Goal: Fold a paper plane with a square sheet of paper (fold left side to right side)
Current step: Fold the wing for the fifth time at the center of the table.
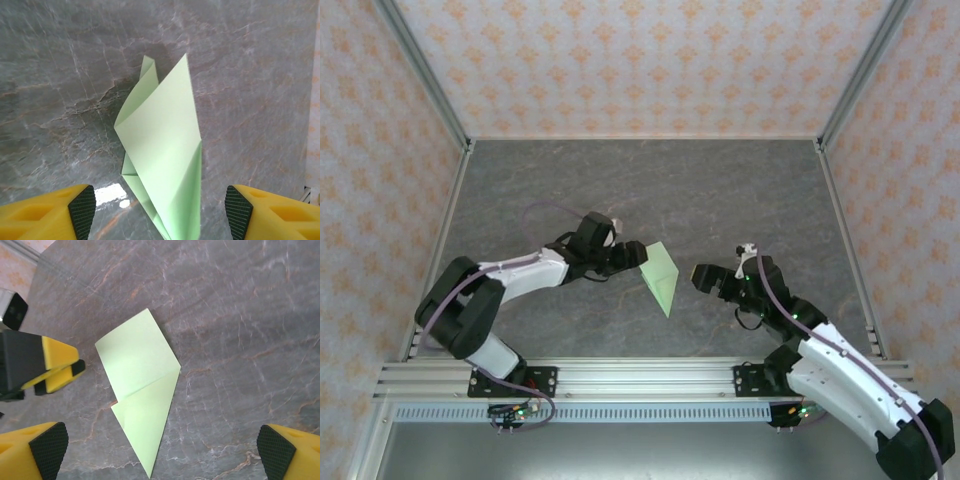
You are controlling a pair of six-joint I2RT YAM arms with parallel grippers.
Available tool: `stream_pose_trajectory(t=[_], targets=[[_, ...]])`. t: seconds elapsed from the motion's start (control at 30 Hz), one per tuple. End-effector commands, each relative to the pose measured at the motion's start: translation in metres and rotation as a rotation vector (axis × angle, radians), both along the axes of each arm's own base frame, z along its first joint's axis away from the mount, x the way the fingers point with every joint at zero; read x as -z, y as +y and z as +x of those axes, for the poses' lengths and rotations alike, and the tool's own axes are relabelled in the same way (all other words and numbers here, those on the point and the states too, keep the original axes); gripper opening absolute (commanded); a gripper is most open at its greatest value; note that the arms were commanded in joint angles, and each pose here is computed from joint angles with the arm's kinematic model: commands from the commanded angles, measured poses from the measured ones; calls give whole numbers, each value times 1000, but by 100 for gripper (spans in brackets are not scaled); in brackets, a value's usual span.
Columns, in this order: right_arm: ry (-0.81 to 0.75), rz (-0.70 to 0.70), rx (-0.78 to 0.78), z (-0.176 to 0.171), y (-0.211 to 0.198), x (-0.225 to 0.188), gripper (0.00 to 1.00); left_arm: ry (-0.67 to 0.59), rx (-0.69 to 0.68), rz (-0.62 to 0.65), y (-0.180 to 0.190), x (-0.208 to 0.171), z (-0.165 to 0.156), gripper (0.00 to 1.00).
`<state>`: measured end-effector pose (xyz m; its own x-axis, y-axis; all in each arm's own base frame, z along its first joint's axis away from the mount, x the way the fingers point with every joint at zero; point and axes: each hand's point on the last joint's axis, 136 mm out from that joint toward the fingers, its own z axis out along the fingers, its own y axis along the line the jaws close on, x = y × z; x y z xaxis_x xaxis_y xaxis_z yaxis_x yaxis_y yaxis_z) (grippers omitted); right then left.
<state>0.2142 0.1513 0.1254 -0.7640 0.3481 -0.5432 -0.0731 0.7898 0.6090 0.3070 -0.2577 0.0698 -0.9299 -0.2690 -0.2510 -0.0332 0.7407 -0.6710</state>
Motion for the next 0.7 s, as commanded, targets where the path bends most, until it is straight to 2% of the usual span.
stream_pose_trajectory(t=[0.0, 0.1, 0.17, 0.37, 0.5, 0.67], targets=[[28, 187, -20, 1, 16, -8, 100, -41, 18, -71, -21, -12, 18, 71], [38, 217, -21, 3, 15, -5, 99, -26, 29, -72, -27, -1, 24, 70], [45, 228, -45, 2, 18, -4, 95, -20, 42, -95, -35, 3, 29, 67], [54, 247, -110, 5, 29, -3, 88, -43, 37, -89, -38, 13, 39, 39], [70, 233, -224, 10, 46, -1, 86, -93, 63, -78, -37, 7, 39, 19], [29, 172, -324, 33, 61, -2, 88, -184, 139, -92, -33, -13, 28, 9]])
